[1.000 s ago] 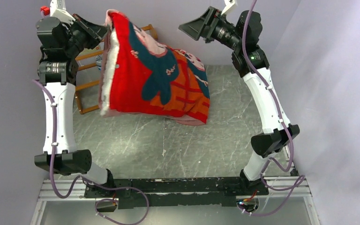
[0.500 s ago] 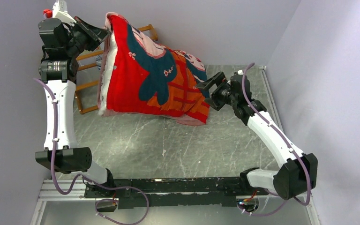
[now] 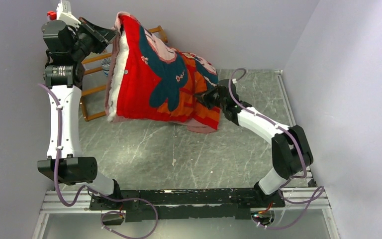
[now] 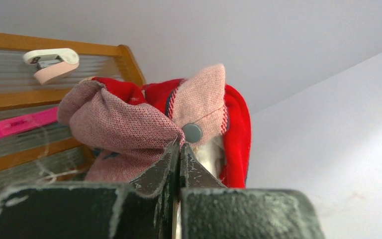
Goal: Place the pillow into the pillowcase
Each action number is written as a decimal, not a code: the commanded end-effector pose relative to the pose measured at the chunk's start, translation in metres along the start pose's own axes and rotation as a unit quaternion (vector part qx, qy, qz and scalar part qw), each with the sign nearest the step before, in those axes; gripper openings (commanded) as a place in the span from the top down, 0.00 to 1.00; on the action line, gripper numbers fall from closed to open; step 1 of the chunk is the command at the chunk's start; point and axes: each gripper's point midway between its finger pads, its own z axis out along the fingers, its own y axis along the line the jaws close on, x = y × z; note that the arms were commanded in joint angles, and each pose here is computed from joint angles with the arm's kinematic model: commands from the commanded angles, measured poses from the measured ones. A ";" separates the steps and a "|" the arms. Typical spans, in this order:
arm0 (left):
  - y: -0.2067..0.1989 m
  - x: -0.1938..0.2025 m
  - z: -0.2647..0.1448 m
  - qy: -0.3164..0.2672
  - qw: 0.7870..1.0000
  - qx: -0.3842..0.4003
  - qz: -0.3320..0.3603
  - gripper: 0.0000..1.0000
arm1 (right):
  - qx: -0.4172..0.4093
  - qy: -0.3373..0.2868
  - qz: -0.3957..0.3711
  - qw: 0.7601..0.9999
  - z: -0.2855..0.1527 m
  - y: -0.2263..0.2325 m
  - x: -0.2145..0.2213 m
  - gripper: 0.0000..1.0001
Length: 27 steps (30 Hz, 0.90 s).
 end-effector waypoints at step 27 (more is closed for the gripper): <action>-0.143 0.084 0.006 0.051 0.965 0.251 -0.048 0.95 | 0.038 -0.120 -0.407 0.905 -0.151 0.144 -0.158 0.29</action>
